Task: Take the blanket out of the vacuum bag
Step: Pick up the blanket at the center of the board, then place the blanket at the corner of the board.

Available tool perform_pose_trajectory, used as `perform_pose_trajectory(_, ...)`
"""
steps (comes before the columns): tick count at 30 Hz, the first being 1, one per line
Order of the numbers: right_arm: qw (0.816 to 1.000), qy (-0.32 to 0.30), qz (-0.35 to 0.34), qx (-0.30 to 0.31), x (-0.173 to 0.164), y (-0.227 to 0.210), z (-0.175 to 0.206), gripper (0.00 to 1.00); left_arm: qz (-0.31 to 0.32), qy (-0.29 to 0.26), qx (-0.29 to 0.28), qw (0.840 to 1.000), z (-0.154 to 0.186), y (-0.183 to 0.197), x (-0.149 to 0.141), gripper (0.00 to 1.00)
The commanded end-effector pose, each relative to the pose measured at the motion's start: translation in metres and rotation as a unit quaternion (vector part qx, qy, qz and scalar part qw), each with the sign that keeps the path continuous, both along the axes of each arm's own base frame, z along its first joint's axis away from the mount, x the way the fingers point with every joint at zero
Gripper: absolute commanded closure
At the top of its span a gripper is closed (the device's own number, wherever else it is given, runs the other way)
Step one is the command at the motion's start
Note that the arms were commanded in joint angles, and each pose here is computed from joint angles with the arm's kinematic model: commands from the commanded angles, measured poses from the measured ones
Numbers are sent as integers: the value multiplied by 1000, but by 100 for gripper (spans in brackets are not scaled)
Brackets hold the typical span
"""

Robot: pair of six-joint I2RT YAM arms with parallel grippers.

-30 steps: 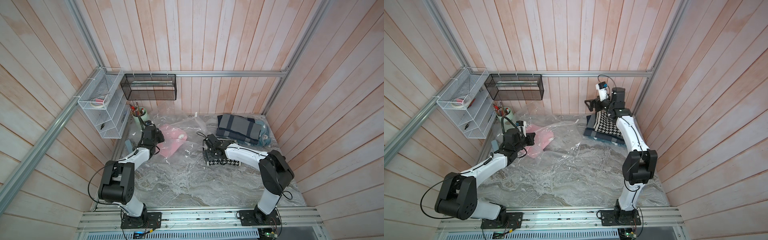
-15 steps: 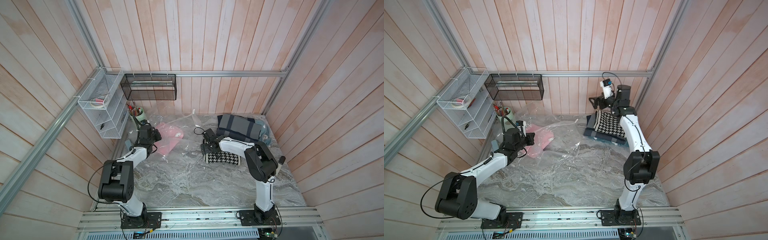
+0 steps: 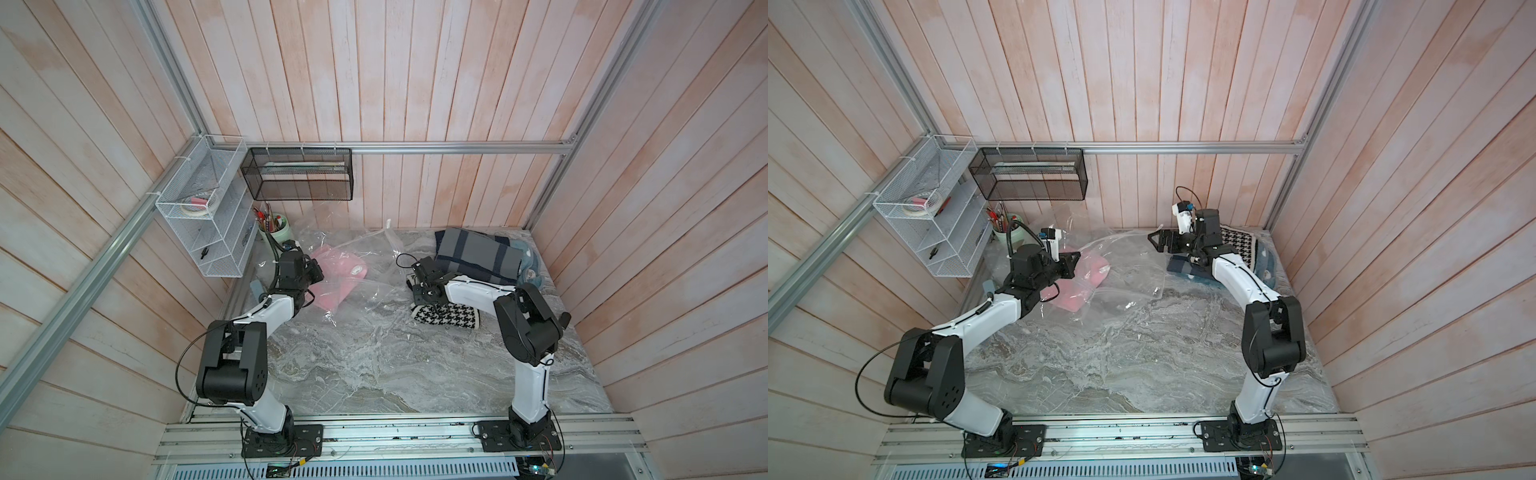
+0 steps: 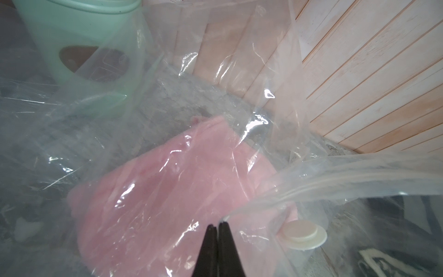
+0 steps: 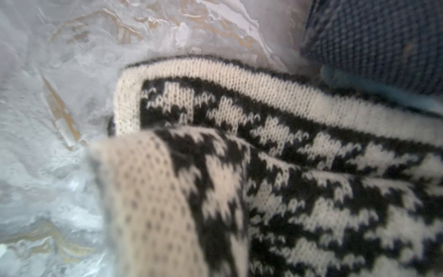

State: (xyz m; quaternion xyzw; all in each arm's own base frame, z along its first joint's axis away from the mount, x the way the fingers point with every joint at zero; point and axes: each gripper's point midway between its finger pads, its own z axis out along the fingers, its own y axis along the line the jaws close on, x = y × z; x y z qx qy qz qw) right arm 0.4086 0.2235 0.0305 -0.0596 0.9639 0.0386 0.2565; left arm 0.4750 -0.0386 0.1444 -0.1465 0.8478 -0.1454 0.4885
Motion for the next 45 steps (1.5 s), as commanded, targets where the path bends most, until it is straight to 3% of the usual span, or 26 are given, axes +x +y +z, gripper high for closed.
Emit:
perform_pose_trajectory(1,992,59,12,112,-34,8,-5,100,7,1,-2,1000,-4,3,-3,100)
perform_pose_trajectory(6,957,8,54,285,-37,24,77,100,5,3,-6,1000,-8,2,-3,100)
perform_pose_trajectory(10,911,-44,74,404,-47,20,148,100,-2,3,-13,1000,-9,-1,-1,100)
perform_pose_trajectory(14,858,-124,61,494,-54,-15,221,100,-6,1,-15,1000,-8,-3,-2,100)
perform_pose_trajectory(17,833,-194,16,518,-53,-63,269,100,-17,-1,-17,1000,-6,-13,-2,100)
perform_pose_trajectory(19,834,-228,-12,502,-51,-95,291,100,-30,-2,-18,999,-6,-24,-1,100)
perform_pose_trajectory(23,857,-274,-80,430,-42,-159,313,100,-63,-4,-14,998,-2,-53,0,100)
perform_pose_trajectory(32,839,-319,-197,394,-22,-275,301,100,-89,-4,-12,996,0,-75,-3,100)
perform_pose_trajectory(45,883,-333,-232,235,62,-345,281,100,-78,5,1,997,0,-68,-12,100)
